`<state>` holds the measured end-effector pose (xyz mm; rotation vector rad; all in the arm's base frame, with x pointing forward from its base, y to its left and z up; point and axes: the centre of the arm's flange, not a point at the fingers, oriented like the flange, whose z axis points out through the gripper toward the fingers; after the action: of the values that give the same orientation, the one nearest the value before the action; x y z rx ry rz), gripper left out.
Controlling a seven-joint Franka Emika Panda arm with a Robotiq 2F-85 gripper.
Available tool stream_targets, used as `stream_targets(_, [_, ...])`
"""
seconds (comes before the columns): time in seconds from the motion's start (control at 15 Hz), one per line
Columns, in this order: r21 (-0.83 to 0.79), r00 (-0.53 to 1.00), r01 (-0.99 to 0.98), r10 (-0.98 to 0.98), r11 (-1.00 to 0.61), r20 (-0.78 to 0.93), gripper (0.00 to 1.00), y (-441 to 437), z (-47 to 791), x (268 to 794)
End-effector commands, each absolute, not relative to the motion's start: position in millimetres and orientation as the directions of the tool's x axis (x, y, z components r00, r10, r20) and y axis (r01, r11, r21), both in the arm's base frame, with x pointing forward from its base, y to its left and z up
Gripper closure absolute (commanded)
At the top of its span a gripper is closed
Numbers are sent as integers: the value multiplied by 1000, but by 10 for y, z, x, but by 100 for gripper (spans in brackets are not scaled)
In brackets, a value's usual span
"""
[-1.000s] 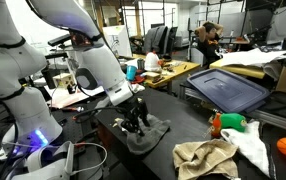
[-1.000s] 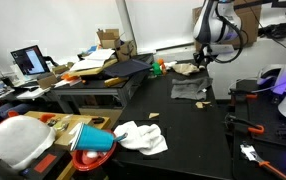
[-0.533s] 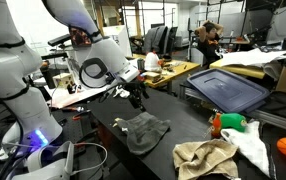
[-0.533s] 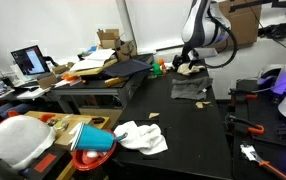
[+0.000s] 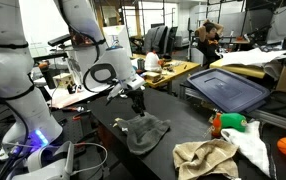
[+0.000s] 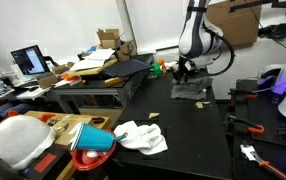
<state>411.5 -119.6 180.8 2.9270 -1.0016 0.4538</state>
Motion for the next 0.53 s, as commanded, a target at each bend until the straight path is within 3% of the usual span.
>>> stream_targets(0.0, [-28,760,-619,-607,-785,232,79,-1174,1706,4390])
stream_targets(0.2, [-23,774,-603,-591,-798,228,100,-1149,1644,4497])
stream_targets(0.47, [-53,781,-594,-591,-803,201,100,-953,1684,4658])
